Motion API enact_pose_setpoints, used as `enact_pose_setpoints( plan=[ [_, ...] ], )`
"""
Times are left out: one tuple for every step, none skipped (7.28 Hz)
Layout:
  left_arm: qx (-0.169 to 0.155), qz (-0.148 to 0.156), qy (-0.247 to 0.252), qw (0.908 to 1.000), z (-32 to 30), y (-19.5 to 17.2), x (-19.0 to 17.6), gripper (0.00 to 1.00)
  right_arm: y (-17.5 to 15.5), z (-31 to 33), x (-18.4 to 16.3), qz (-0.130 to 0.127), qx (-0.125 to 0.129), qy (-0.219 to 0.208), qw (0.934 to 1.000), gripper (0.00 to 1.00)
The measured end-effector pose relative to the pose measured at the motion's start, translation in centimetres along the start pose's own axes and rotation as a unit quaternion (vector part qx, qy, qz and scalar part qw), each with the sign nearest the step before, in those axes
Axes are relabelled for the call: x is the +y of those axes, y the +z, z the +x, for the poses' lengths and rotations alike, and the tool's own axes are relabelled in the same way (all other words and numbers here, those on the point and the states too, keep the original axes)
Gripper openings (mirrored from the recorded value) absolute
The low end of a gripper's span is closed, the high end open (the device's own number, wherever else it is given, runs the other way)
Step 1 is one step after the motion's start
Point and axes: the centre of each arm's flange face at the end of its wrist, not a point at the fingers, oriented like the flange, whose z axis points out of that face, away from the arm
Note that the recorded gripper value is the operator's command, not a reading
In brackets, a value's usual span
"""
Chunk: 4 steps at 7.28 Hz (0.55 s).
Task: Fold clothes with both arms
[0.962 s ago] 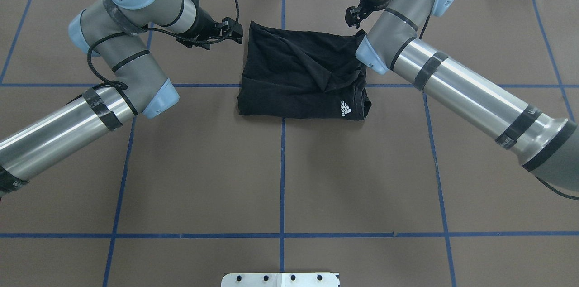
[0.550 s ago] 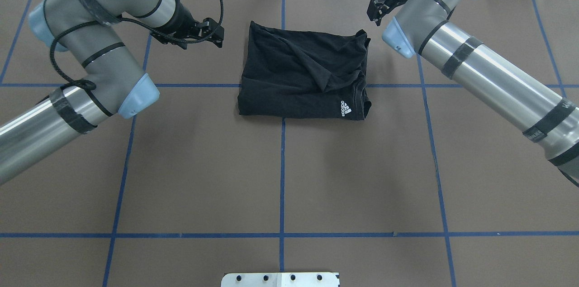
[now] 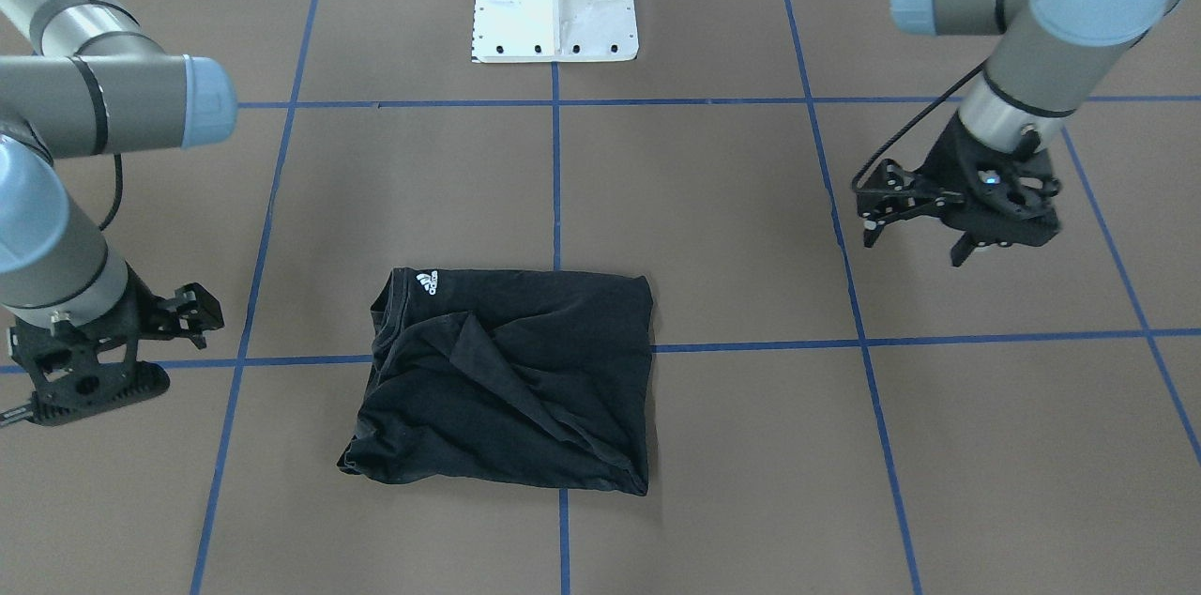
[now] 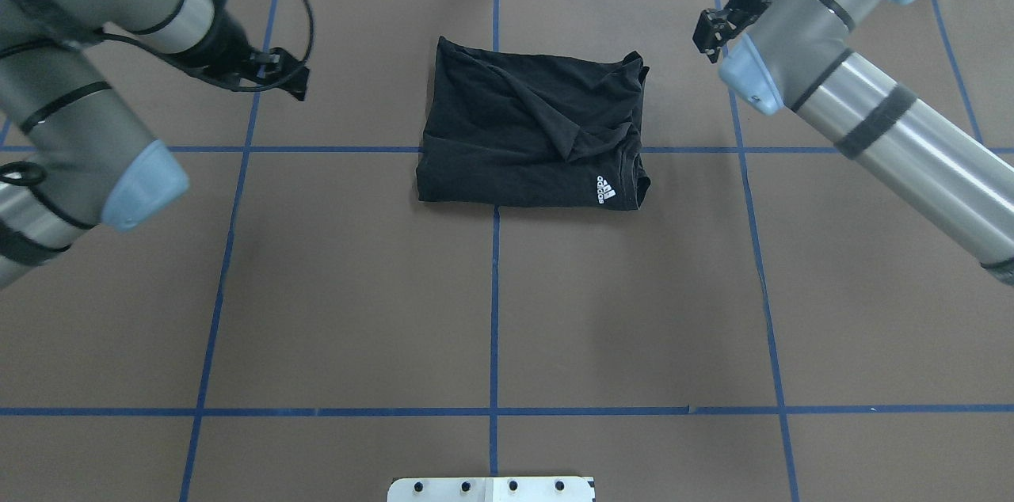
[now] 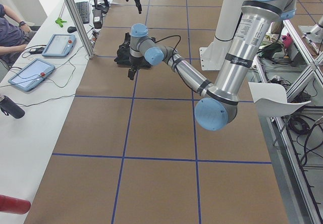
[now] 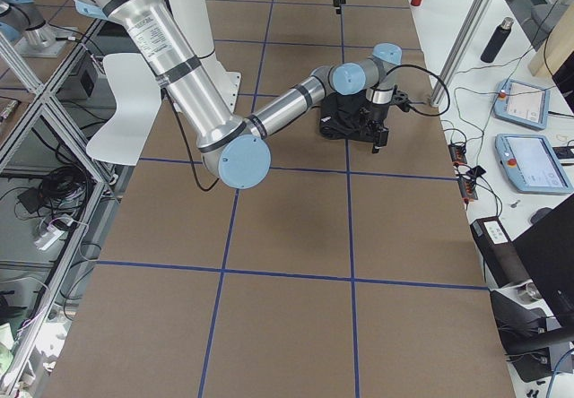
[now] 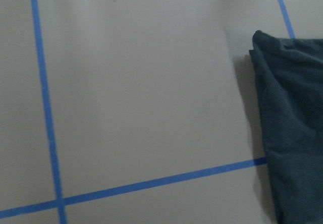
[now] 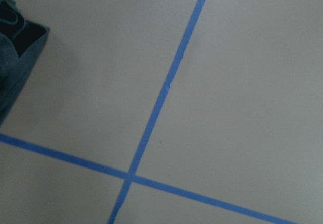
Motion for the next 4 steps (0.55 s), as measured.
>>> enact_pose_setpoints(
  plan=[
    [-0.023,-0.002,0.03,0.9993,-5.0,-1.2,2.0,1.0,0.0,2.6,4.3,-0.004,-0.012,-0.006,0.9999,1.0],
    [-0.044,-0.007,0.052,0.9977,-10.1,-2.4,4.2,1.0,0.1,5.9,8.6,-0.008,-0.022,-0.011,0.9997,1.0],
    [-0.059,-0.017,0.051,0.9968,-15.2,-3.5,6.8,1.0,0.5,10.0,12.7,-0.016,-0.034,-0.011,0.9992,1.0],
    [-0.067,-0.03,0.028,0.9969,-19.6,-4.2,9.8,1.0,1.3,15.0,17.3,-0.029,-0.052,-0.002,0.9982,1.0]
  ],
)
